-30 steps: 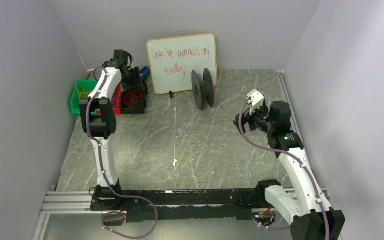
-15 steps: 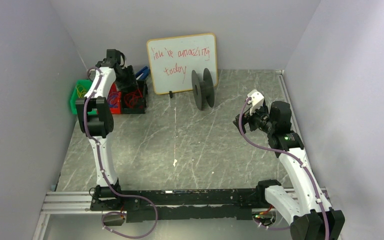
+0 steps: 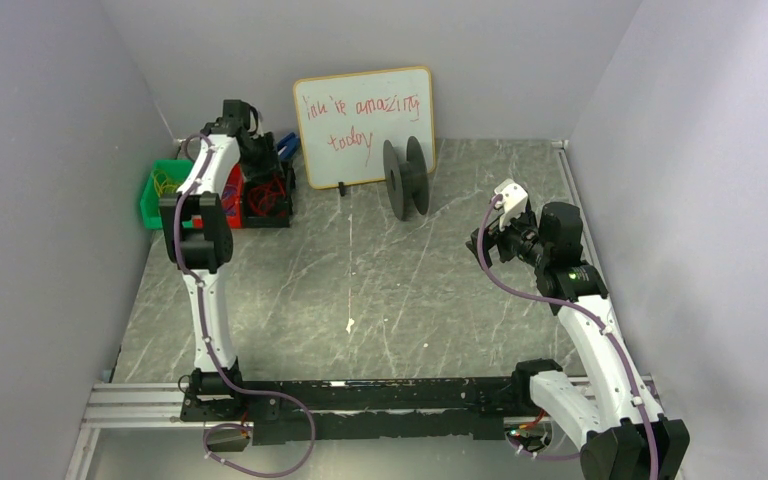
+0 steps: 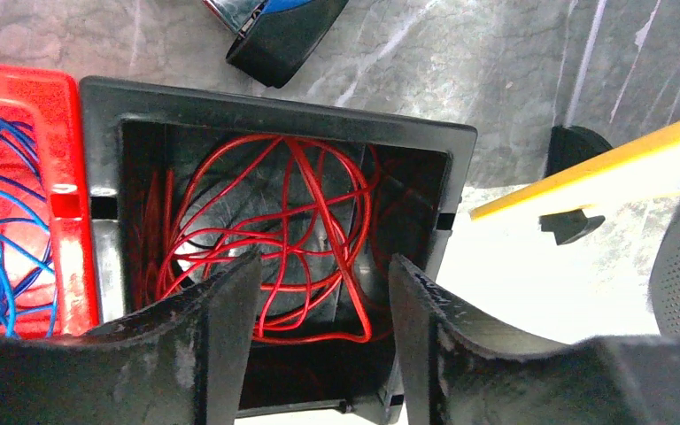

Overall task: Wrap the cables
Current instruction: Pick up the cable from the storage box.

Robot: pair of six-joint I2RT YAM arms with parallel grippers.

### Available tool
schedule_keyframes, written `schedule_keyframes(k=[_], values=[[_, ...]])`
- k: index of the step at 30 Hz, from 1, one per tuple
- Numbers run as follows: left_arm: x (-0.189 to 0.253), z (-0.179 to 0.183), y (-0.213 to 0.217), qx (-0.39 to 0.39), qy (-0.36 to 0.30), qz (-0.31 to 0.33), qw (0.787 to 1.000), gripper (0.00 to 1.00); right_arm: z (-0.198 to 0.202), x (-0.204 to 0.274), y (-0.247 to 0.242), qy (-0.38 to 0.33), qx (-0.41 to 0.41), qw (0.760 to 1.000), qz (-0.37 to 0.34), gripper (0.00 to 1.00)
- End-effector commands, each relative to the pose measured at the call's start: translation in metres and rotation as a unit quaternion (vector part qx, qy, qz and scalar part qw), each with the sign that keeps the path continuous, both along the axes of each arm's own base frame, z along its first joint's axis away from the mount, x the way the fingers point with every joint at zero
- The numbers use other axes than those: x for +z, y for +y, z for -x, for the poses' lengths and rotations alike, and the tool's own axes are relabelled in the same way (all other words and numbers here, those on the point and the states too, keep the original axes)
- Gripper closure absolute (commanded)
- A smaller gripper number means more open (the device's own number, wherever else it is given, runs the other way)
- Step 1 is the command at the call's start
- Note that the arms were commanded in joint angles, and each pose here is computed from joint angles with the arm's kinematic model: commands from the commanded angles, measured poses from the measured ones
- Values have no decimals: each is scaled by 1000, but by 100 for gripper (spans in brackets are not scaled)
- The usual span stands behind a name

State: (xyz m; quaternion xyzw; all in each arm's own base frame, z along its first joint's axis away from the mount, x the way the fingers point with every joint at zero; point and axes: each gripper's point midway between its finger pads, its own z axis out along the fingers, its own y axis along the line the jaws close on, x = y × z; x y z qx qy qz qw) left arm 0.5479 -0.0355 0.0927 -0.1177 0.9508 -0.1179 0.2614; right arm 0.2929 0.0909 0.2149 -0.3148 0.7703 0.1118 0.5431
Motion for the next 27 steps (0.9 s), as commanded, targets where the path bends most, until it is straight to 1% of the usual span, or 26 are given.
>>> schedule_keyframes(k=[1,4,7,10,13,21,27], values=[[6,-11,1,3,-18,-7,1000,42,-1,6,2,-18,12,1000,0,5],[9,-13,1,2,-22,-9,1000,50,0,6,2,-19,13,1000,0,5],[15,-15,2,2,-28,-12,1000,64,-1,6,2,-17,13,1000,-1,5],[26,-16,2,2,-39,-13,999,83,0,5,3,-16,14,1000,0,5],[41,-16,1,-1,-54,-12,998,97,0,6,3,-18,15,1000,0,5],[118,-16,-2,-4,-143,-2,990,97,0,6,2,-19,14,1000,1,5],[177,-6,-8,-7,-199,14,980,97,1,8,2,-22,14,1000,0,5]])
